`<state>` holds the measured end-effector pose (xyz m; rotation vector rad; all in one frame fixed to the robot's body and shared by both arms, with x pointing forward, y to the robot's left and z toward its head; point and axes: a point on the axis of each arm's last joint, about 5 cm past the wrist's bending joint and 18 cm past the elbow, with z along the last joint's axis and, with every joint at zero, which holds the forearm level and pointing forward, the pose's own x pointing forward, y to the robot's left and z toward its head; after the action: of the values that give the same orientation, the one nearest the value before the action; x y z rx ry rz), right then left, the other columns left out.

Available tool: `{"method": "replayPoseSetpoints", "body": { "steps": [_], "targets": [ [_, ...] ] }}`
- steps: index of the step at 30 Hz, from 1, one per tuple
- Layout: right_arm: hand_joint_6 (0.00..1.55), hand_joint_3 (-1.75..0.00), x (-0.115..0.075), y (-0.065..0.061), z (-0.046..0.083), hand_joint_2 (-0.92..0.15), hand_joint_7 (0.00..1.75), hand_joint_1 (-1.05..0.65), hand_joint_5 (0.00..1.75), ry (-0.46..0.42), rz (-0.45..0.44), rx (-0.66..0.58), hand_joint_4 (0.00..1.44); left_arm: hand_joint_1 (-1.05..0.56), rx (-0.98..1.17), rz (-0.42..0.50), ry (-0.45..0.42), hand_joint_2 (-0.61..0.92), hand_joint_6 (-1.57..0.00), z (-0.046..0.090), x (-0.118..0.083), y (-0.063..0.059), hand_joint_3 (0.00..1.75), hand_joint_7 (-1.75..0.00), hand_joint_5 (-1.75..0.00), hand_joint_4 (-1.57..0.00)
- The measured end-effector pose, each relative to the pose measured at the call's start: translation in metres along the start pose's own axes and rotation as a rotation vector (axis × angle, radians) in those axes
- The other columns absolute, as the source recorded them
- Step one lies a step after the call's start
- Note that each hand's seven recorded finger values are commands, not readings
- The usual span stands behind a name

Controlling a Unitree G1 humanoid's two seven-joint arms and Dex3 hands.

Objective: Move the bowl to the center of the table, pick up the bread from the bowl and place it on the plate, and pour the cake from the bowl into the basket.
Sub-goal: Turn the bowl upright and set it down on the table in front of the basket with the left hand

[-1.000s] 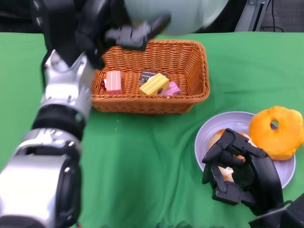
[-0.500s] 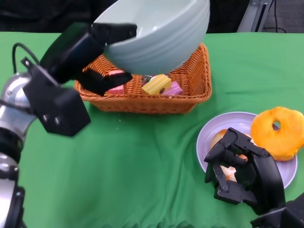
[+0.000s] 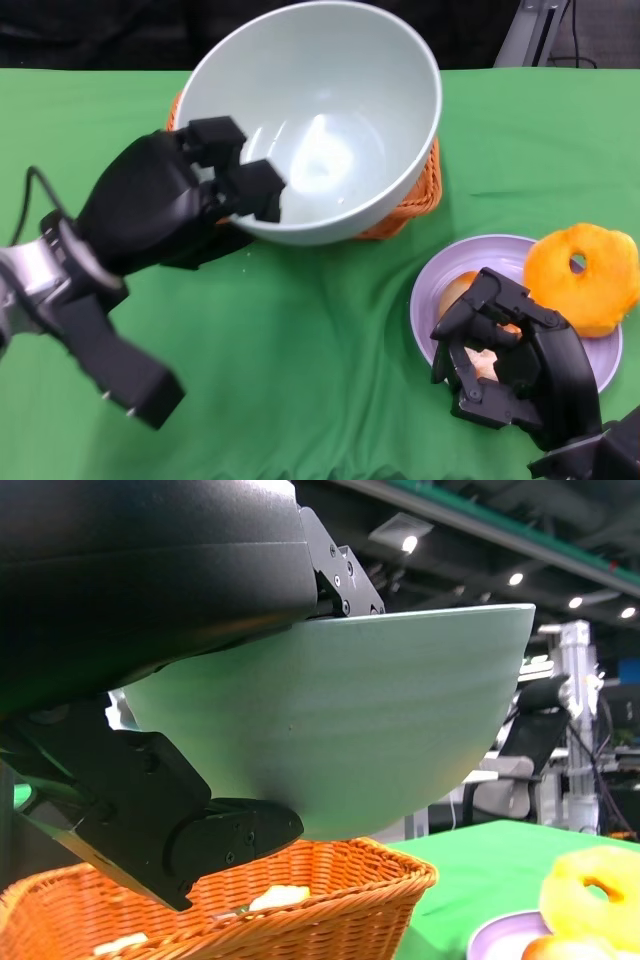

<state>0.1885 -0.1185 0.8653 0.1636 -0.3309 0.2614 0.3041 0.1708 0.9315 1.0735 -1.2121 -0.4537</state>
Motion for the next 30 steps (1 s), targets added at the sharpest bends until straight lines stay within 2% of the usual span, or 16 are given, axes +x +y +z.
{"method": "replayPoseSetpoints", "body": {
  "steps": [5, 9, 13, 19, 21, 22, 24, 26, 30],
  "targets": [
    [0.64, -1.15, 0.0, -0.002, 0.0, -0.59, 1.51, 0.02, 1.71, -0.002, -0.005, -0.005, 0.78, -0.04, 0.007, 0.006, -0.021, 0.42, -0.65, 0.004, -0.023, -0.006, 1.12, -1.55, -1.75, -0.7],
    [0.63, -1.15, 0.0, -0.003, 0.001, -0.58, 1.51, 0.01, 1.71, -0.003, -0.007, -0.007, 0.78, 0.01, -0.008, -0.009, -0.023, 0.37, -0.6, 0.01, -0.042, -0.011, 1.12, -1.71, -1.75, -0.73],
    [0.63, -1.15, 0.0, -0.004, 0.001, -0.58, 1.5, 0.0, 1.71, -0.005, -0.01, -0.002, 0.77, 0.03, -0.022, -0.018, -0.02, 0.34, -0.59, 0.015, -0.058, -0.015, 1.09, -1.74, -1.75, -0.74],
    [0.64, -1.12, 0.0, -0.005, 0.001, -0.59, 1.48, 0.0, 1.7, -0.006, -0.012, 0.007, 0.78, 0.04, -0.041, -0.017, -0.011, 0.37, -0.67, 0.023, -0.075, -0.022, 1.07, -1.65, -1.75, -0.77],
    [0.64, -1.12, 0.0, -0.005, 0.001, -0.59, 1.49, -0.01, 1.71, -0.008, -0.013, 0.005, 0.78, 0.04, -0.058, -0.024, 0.003, 0.42, -0.67, 0.027, -0.082, -0.025, 1.01, -1.62, -1.74, -0.76],
    [0.64, -1.12, 0.0, -0.005, 0.002, -0.59, 1.49, -0.01, 1.71, -0.008, -0.015, 0.004, 0.77, 0.03, -0.064, -0.032, 0.009, 0.46, -0.63, 0.029, -0.086, -0.026, 0.89, -1.68, -1.75, -0.76],
    [0.64, -1.12, 0.0, -0.006, 0.002, -0.59, 1.49, 0.0, 1.71, -0.009, -0.014, 0.0, 0.77, 0.04, -0.077, -0.041, 0.02, 0.46, -0.6, 0.034, -0.092, -0.029, 0.82, -1.71, -1.75, -0.76],
    [0.63, -1.12, 0.0, -0.006, 0.002, -0.6, 1.5, 0.0, 1.7, -0.009, -0.014, -0.001, 0.77, 0.07, -0.09, -0.058, 0.031, 0.39, -0.59, 0.038, -0.098, -0.031, 0.9, -1.73, -1.75, -0.77],
    [0.64, -1.13, 0.0, -0.006, 0.002, -0.59, 1.5, 0.01, 1.71, -0.01, -0.014, 0.0, 0.77, 0.07, -0.097, -0.077, 0.051, 0.41, -0.59, 0.043, -0.106, -0.034, 0.98, -1.75, -1.75, -0.77]
  ]
}}
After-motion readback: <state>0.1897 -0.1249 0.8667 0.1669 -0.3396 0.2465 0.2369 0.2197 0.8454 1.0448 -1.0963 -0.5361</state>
